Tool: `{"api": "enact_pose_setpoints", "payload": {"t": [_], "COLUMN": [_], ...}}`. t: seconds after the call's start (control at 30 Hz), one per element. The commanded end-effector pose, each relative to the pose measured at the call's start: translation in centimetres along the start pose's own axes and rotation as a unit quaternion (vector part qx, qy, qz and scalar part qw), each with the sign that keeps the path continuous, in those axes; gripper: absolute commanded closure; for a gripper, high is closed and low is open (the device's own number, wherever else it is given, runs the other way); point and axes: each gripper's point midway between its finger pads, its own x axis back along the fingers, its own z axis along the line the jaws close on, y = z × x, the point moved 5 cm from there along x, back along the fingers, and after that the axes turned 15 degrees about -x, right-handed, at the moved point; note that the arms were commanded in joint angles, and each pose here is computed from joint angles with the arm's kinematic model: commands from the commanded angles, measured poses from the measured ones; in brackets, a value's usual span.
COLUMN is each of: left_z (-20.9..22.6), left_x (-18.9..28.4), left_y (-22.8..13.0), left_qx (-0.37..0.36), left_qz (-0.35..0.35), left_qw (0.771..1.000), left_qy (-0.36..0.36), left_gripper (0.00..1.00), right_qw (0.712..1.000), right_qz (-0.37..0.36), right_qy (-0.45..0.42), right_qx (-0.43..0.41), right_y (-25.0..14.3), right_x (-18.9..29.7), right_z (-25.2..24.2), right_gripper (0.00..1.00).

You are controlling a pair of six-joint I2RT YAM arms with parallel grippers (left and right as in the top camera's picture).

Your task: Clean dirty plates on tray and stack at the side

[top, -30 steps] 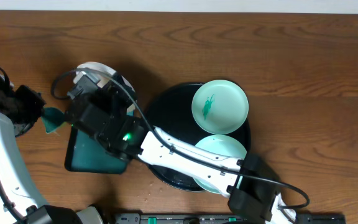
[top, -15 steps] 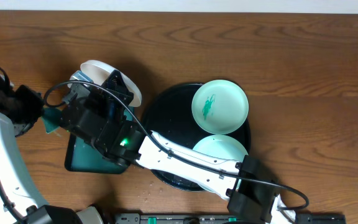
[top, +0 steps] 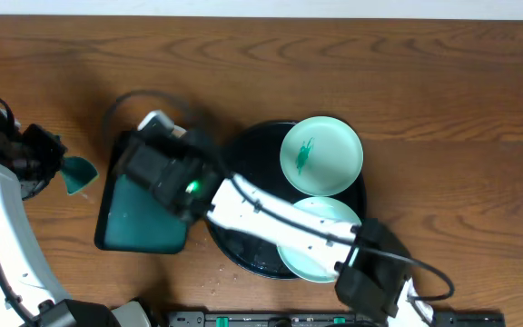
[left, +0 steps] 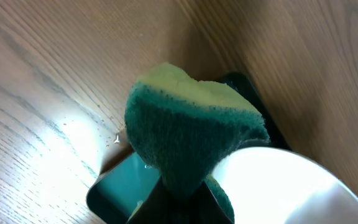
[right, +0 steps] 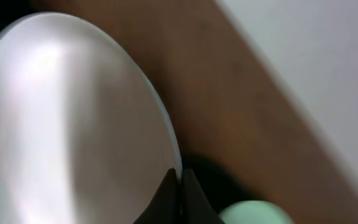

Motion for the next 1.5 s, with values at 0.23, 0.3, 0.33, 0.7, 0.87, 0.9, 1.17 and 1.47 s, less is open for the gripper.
{"api": "enact_pose_setpoints", "payload": {"t": [0.23, 0.3, 0.33, 0.7, 0.87, 0.9, 1.17, 1.47], "left_z": [-3.7, -4.9, -5.5, -11.7, -10.3, -10.0, -8.6, -8.5], "left_x": [-1.9, -2.5, -2.8, -9.0, -13.7, -14.6, -19.9, -20.1], "left_y": [-0.3, -0.6, -0.9, -5.5, -7.3, -7.6, -9.7, -9.8], "left_qx": [-0.07, -0.093, -0.106, -0.263, -0.256, -0.254, -0.25, -0.252], "left_qz": [0.028, 0.037, 0.042, 0.15, 0.23, 0.242, 0.316, 0.321], "left_qw": [0.997, 0.995, 0.994, 0.953, 0.938, 0.935, 0.913, 0.911], "left_qy": [-0.007, -0.002, 0.002, 0.017, 0.043, 0.046, 0.062, 0.063], "left_gripper": [0.93, 0.93, 0.93, 0.93, 0.93, 0.93, 0.93, 0.93], "right_qw": [0.955, 0.948, 0.942, 0.855, 0.825, 0.819, 0.783, 0.722], "right_qz": [0.021, 0.018, 0.018, 0.116, 0.173, 0.181, 0.256, 0.295], "right_qy": [0.158, 0.15, 0.138, 0.012, 0.007, 0.003, -0.021, -0.067], "right_qx": [-0.248, -0.281, -0.305, -0.505, -0.538, -0.544, -0.567, -0.622], "right_y": [5.7, 6.3, 6.4, -1.2, -6.0, -6.7, -11.5, -17.0], "right_x": [4.0, 4.7, 5.1, 5.6, 4.5, 4.2, -1.0, -7.1], "right_z": [-8.7, -12.0, -14.3, -36.9, -42.4, -43.1, -45.5, -48.4], "right_gripper": [0.99, 0.99, 0.99, 0.99, 0.99, 0.99, 0.99, 0.99]}}
